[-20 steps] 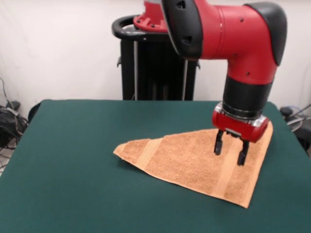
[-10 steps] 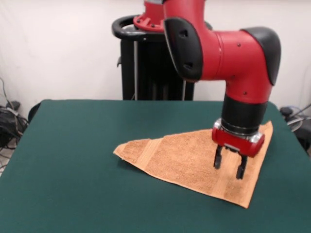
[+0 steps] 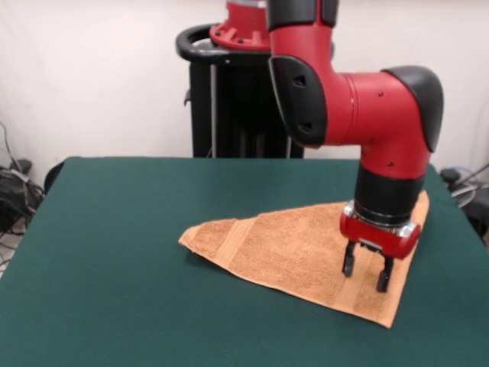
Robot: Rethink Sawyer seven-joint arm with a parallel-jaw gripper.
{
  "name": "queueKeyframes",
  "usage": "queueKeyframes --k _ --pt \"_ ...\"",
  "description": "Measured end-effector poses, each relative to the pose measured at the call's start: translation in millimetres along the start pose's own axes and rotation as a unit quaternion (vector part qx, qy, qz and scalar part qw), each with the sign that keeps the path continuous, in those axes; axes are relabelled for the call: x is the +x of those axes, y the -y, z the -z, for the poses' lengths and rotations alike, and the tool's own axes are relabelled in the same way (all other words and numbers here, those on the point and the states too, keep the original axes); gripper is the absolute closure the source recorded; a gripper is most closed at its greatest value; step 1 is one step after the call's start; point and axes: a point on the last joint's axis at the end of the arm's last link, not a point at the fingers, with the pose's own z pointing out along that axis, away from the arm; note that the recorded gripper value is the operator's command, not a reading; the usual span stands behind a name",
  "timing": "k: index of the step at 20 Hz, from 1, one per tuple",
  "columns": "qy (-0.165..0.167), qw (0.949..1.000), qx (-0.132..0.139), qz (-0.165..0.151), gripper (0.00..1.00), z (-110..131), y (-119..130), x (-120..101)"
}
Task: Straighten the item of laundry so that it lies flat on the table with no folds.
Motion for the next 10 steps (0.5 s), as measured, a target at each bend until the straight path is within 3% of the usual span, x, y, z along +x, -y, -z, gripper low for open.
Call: queueKeyframes --k 10 --pt "0.005 0.9999 0.008 -0.012 0.0 -0.5 -2.4 1.1"
